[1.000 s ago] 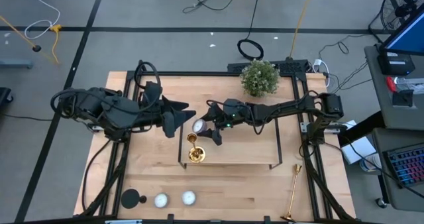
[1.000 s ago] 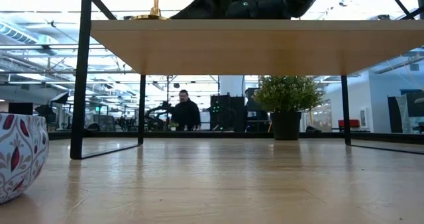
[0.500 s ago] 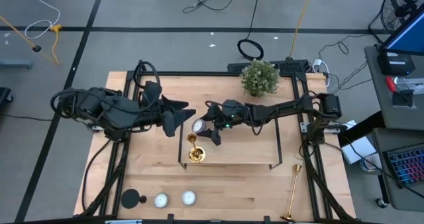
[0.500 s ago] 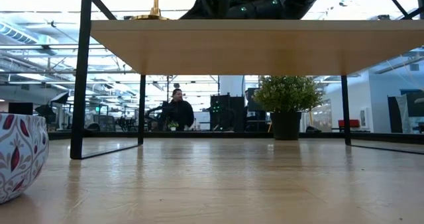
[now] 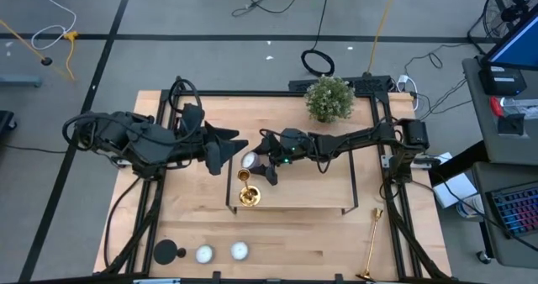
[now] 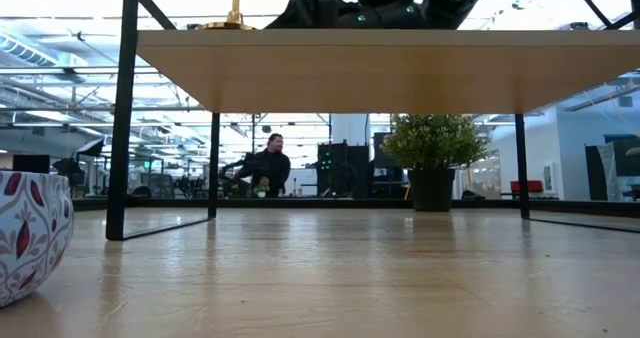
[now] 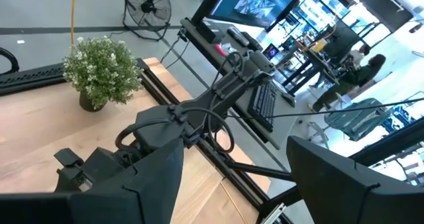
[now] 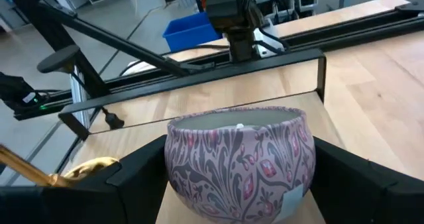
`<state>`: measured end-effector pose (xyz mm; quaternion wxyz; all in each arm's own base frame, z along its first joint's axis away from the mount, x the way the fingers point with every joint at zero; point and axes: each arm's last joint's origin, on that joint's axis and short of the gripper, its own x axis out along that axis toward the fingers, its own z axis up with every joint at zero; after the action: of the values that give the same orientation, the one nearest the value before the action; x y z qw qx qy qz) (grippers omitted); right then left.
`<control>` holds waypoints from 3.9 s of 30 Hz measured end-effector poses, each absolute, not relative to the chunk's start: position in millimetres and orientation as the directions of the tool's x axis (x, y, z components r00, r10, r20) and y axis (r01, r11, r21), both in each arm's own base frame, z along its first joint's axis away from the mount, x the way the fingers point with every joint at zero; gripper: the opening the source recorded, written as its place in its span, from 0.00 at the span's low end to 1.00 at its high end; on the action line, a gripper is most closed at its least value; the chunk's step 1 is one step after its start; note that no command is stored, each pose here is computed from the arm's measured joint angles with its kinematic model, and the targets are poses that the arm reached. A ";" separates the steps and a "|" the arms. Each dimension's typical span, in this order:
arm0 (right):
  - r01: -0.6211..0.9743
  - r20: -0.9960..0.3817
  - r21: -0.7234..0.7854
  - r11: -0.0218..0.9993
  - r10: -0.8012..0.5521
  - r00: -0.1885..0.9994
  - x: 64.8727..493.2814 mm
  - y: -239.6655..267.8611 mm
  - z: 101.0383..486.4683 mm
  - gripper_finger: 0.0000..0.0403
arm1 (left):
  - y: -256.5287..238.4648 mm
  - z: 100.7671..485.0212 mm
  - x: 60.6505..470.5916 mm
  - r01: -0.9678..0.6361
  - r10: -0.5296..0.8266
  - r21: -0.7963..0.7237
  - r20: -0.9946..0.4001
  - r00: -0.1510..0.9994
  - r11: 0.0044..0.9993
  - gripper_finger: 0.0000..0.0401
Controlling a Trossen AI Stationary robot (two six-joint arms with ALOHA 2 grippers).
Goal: Pick & Place candle stick holders
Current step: Put the pink scented candle on the shelf
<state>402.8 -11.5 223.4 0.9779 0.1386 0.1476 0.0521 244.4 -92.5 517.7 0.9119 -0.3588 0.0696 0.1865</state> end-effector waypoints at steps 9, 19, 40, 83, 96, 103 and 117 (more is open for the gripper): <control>-0.078 -0.270 0.285 0.955 0.158 0.950 402.9 -4.4 224.0 0.82 | -92.5 517.7 244.4 -0.390 0.290 -0.624 -0.261 0.921 0.677 0.67; -0.043 -0.234 0.263 0.964 0.107 0.966 400.0 -5.9 235.6 0.83 | -94.8 517.6 243.5 -0.384 0.281 -0.623 -0.262 0.923 0.682 0.67; -0.002 -0.476 0.279 0.960 0.140 0.868 344.0 6.2 277.6 0.48 | -101.6 517.7 240.3 -0.377 0.278 -0.567 -0.256 0.926 0.733 0.67; 0.013 -0.510 0.234 0.972 0.111 0.853 362.9 17.4 249.9 0.00 | -102.5 518.0 239.4 -0.382 0.290 -0.570 -0.250 0.924 0.727 0.67; 0.036 -0.476 0.244 0.969 0.087 0.875 365.9 7.2 251.7 0.00 | -102.5 518.0 239.4 -0.383 0.290 -0.570 -0.251 0.924 0.727 0.67; 0.039 -0.470 0.249 0.968 0.085 0.879 368.4 6.7 249.4 0.00 | -102.5 517.9 239.5 -0.383 0.290 -0.570 -0.251 0.924 0.727 0.67; 0.041 -0.453 0.270 0.962 0.089 0.887 373.9 7.0 244.9 0.00 | -102.5 517.9 239.4 -0.383 0.289 -0.572 -0.251 0.924 0.726 0.67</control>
<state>373.9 7.0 244.9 0.9616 0.1373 0.2373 0.0125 239.4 -102.5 517.9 0.9260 -0.3230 0.0725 0.1813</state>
